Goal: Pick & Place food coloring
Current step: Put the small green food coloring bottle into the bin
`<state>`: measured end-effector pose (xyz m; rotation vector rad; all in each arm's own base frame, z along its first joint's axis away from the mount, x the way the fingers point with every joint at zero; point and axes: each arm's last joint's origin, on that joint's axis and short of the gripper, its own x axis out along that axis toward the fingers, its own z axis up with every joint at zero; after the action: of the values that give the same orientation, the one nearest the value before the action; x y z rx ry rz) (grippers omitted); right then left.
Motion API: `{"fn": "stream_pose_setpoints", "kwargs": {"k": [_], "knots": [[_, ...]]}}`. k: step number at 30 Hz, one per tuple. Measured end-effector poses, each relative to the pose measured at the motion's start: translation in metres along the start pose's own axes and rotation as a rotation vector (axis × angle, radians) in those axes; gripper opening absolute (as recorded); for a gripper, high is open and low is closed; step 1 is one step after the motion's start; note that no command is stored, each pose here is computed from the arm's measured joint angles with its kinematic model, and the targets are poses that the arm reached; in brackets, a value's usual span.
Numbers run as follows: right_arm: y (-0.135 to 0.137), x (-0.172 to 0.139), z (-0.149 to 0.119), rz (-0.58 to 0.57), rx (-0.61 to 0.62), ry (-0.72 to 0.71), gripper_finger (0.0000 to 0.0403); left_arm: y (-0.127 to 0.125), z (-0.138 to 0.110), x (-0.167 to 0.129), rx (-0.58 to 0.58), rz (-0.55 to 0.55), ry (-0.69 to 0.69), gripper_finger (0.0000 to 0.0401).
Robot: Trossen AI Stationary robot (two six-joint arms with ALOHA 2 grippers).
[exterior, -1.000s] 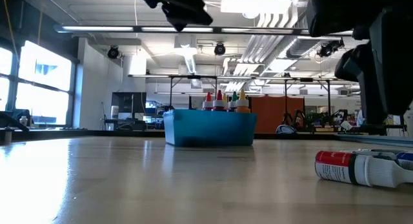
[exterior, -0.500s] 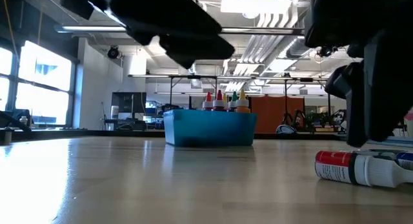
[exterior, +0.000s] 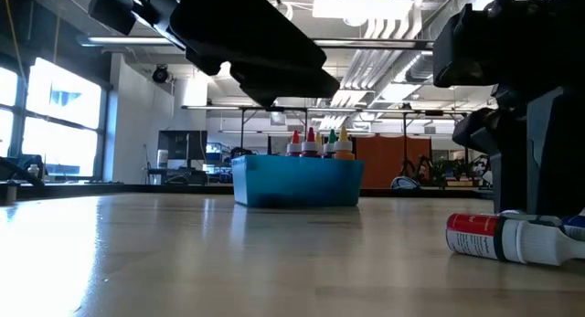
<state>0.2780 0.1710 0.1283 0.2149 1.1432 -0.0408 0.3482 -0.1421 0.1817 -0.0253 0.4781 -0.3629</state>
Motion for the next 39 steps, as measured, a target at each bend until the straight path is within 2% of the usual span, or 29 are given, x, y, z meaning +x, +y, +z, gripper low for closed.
{"fn": "stream_pose_setpoints", "kwargs": {"k": [7, 12, 15, 19, 23, 26, 30, 34, 39], "knots": [[-0.006, 0.002, 0.004, 0.001, -0.015, 0.013, 0.01, 0.0, 0.0, 0.0, -0.071, 0.0, 0.001, 0.0169], [-0.008, 0.003, 0.009, -0.001, 0.003, -0.038, 0.0065, 0.0, 0.0, 0.0, -0.109, 0.0, 0.002, 0.0169], [-0.014, 0.006, 0.022, -0.041, 0.038, -0.147, 0.0069, 0.0, 0.0, 0.0, -0.115, 0.0, 0.001, 0.0169], [-0.029, 0.005, 0.05, -0.125, 0.014, -0.358, 0.0086, -0.001, 0.002, 0.0, -0.147, -0.041, -0.011, 0.0169], [-0.056, 0.001, 0.081, -0.244, -0.016, -0.54, 0.0083, -0.003, 0.004, 0.0, -0.157, -0.09, -0.03, 0.0169], [-0.083, -0.003, 0.102, -0.319, -0.035, -0.618, 0.0079, -0.003, 0.006, -0.001, -0.154, -0.096, -0.049, 0.0169], [-0.11, -0.005, 0.116, -0.319, -0.119, -0.619, 0.008, 0.001, 0.002, -0.001, -0.152, 0.044, -0.019, 0.0169], [-0.124, -0.005, 0.119, -0.319, -0.075, -0.611, 0.0084, 0.004, -0.002, -0.007, -0.166, 0.142, 0.057, 0.0169], [-0.132, -0.006, 0.122, -0.35, -0.09, -0.61, 0.0083, 0.003, -0.007, -0.027, -0.197, 0.305, 0.189, 0.0169]]}}
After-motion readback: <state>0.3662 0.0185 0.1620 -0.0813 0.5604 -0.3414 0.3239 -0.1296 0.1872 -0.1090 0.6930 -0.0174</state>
